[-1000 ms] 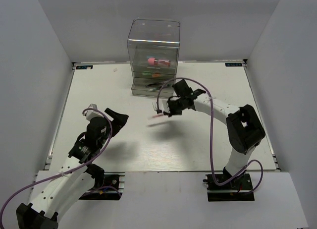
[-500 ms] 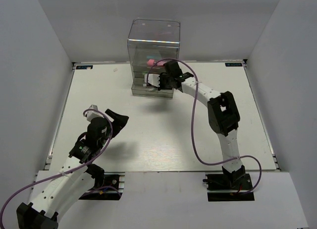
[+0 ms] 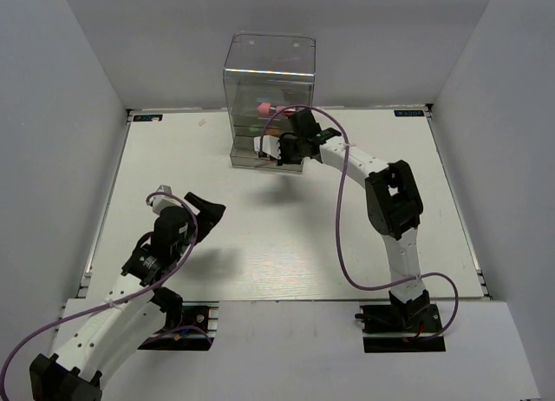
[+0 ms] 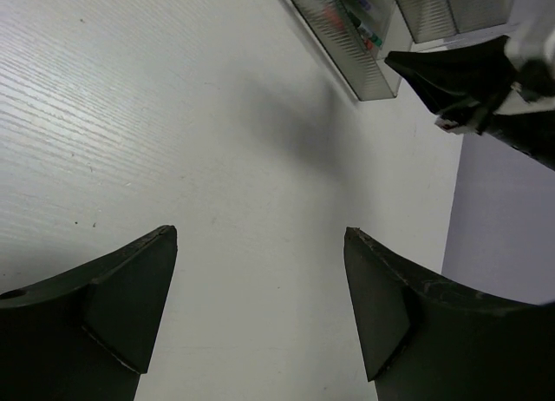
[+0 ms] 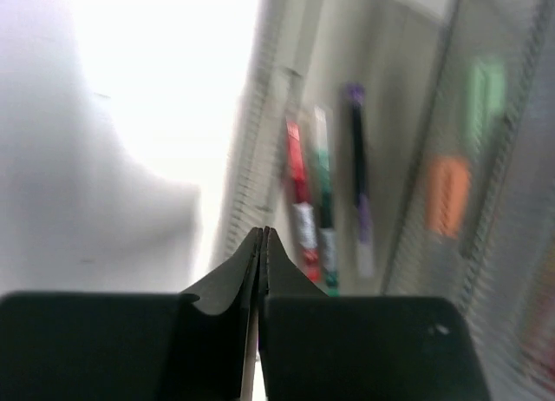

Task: Sort the stationery into containers
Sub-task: Place the stationery into the container, then close the drawer

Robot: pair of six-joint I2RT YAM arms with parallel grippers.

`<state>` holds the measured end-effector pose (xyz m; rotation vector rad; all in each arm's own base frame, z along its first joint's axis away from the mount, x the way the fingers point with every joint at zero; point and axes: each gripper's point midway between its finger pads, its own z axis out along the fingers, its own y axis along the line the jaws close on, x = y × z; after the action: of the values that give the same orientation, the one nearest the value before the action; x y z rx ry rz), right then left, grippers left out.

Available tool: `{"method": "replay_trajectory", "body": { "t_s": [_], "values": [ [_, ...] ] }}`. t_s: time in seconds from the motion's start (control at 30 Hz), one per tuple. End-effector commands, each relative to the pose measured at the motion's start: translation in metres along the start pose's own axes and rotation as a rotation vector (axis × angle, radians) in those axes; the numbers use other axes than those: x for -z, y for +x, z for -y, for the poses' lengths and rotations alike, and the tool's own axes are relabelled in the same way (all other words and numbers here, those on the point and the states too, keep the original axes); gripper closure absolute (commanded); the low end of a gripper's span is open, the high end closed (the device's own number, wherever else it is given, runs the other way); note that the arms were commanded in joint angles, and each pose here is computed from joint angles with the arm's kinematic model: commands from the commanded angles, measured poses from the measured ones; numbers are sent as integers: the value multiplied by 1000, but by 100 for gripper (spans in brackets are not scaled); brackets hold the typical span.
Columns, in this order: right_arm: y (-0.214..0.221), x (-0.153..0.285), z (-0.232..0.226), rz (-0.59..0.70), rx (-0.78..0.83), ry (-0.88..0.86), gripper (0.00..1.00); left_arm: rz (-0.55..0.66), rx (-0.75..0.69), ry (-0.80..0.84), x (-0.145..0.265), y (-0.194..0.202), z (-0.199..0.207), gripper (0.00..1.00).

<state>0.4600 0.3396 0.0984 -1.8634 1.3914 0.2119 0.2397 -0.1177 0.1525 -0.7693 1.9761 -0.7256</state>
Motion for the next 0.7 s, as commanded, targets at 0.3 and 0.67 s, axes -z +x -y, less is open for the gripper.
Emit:
{"method": "replay_trajectory", "body": {
  "t_s": [0.3,0.67],
  "values": [
    [-3,-7,-44,42,-23,-202,100,-9,0,-14,-4,2,-2,13],
    [44,-27,18,-165,-133,147,100,-13,-2,-22,-4,3,-5,13]
  ]
}}
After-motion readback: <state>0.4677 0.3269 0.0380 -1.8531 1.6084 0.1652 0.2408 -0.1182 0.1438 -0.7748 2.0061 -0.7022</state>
